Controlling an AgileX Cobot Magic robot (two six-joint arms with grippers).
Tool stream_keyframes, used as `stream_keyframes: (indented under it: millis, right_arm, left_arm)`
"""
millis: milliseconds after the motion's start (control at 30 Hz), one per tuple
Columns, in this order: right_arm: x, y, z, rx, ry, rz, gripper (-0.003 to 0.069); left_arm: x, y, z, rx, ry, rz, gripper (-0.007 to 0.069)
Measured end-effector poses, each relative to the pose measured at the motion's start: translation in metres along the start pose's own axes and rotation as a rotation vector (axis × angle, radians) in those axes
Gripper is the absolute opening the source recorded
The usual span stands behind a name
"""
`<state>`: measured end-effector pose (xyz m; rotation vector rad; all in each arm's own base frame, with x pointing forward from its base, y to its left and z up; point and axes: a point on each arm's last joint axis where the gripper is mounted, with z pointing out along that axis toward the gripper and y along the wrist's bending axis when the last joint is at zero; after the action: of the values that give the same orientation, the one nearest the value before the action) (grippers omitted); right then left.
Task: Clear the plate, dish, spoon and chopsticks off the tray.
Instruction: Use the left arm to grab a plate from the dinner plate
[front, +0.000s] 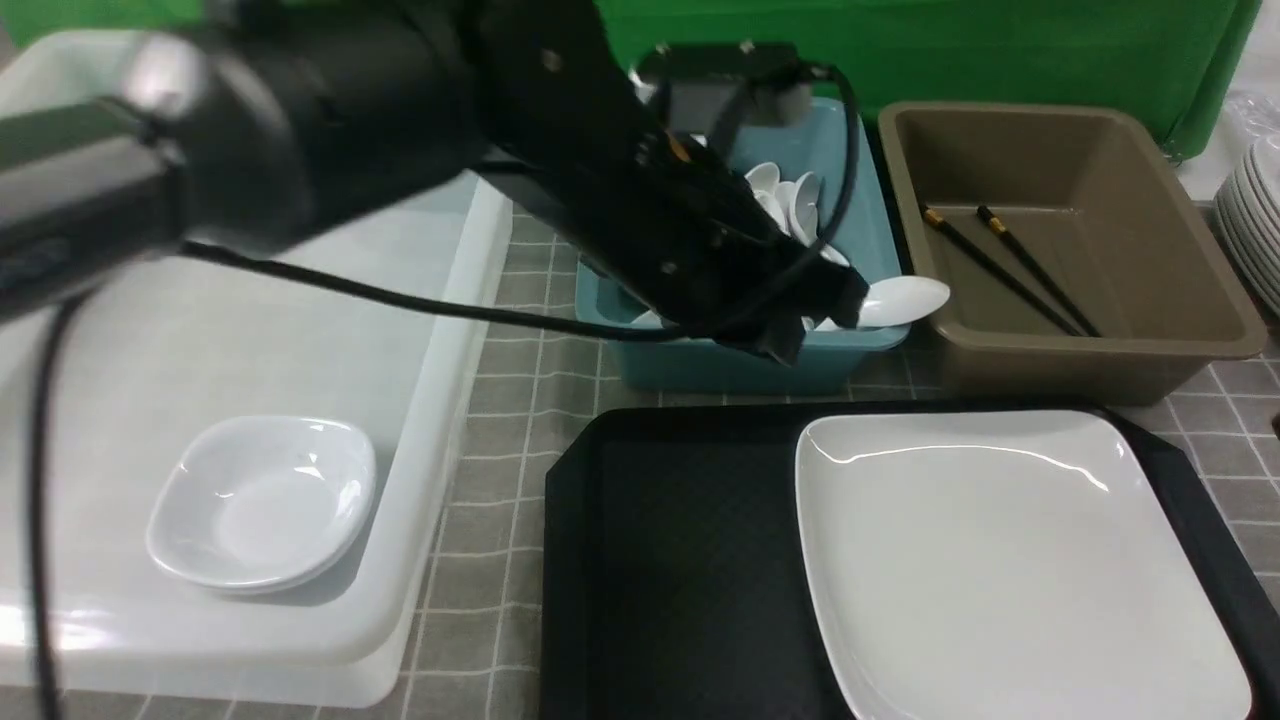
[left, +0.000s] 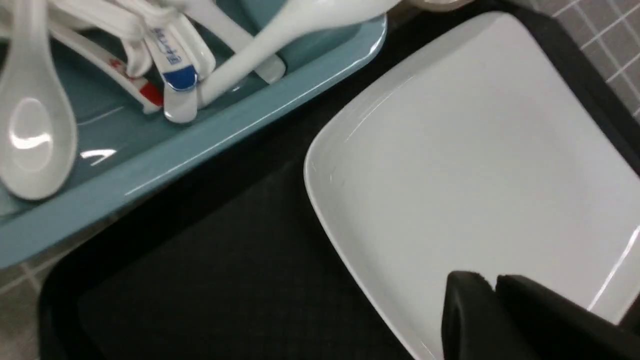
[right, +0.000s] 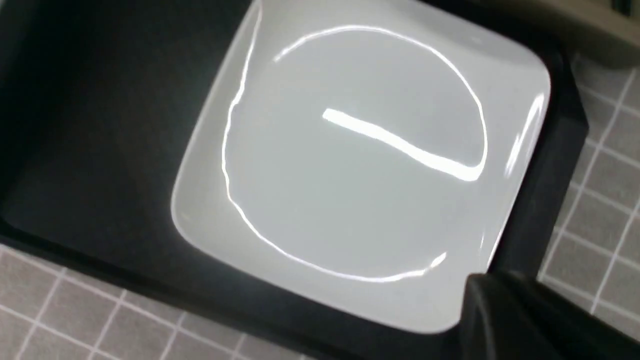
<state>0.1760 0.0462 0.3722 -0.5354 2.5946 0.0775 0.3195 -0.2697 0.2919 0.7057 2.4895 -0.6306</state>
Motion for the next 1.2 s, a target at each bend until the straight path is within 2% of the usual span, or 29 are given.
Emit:
stream_keyframes:
  millis: [33, 67, 200, 333, 467, 667, 800, 967, 1100, 1133, 1200]
  right_arm:
    - [0.008, 0.001, -0.004, 0.005, -0.016, 0.005, 0.0041]
    - [0.009, 0.001, -0.003, 0.004, -0.013, 0.005, 0.0041]
    - [0.019, 0.003, -0.016, 0.014, -0.089, 0.004, 0.0041]
    - [0.019, 0.004, -0.02, 0.016, -0.128, 0.005, 0.0041]
    - [0.018, 0.003, -0.02, 0.018, -0.142, 0.005, 0.0041]
    - [0.015, 0.003, -0.021, 0.023, -0.179, 0.006, 0.0041]
    - [0.014, 0.003, -0.021, 0.024, -0.194, 0.006, 0.0041]
    - [0.013, 0.003, -0.021, 0.025, -0.196, 0.006, 0.0041]
    - [0.013, 0.003, -0.021, 0.025, -0.196, 0.006, 0.0041]
    - [0.013, 0.003, -0.021, 0.025, -0.196, 0.006, 0.0041]
    - [0.013, 0.003, -0.021, 0.025, -0.196, 0.006, 0.0041]
  left_arm:
    - [0.001, 0.005, 0.022, -0.005, 0.036, -0.007, 0.0149]
    - [0.001, 0.005, 0.022, -0.005, 0.036, -0.007, 0.0149]
    - [0.005, 0.018, 0.072, -0.026, 0.081, -0.031, 0.0344]
    - [0.01, 0.028, 0.104, -0.036, 0.083, -0.054, 0.0481]
    - [0.012, 0.035, 0.123, -0.049, 0.057, -0.062, 0.0526]
    - [0.019, 0.04, 0.144, -0.042, 0.051, -0.094, 0.0517]
    - [0.019, 0.04, 0.15, -0.008, 0.034, -0.112, 0.0478]
    - [0.021, 0.038, 0.154, 0.017, 0.036, -0.132, 0.0399]
    - [0.023, 0.034, 0.157, 0.024, 0.042, -0.112, 0.0293]
    - [0.023, 0.032, 0.158, 0.026, 0.045, -0.087, 0.0233]
    - [0.023, 0.03, 0.158, 0.036, 0.045, -0.094, 0.0179]
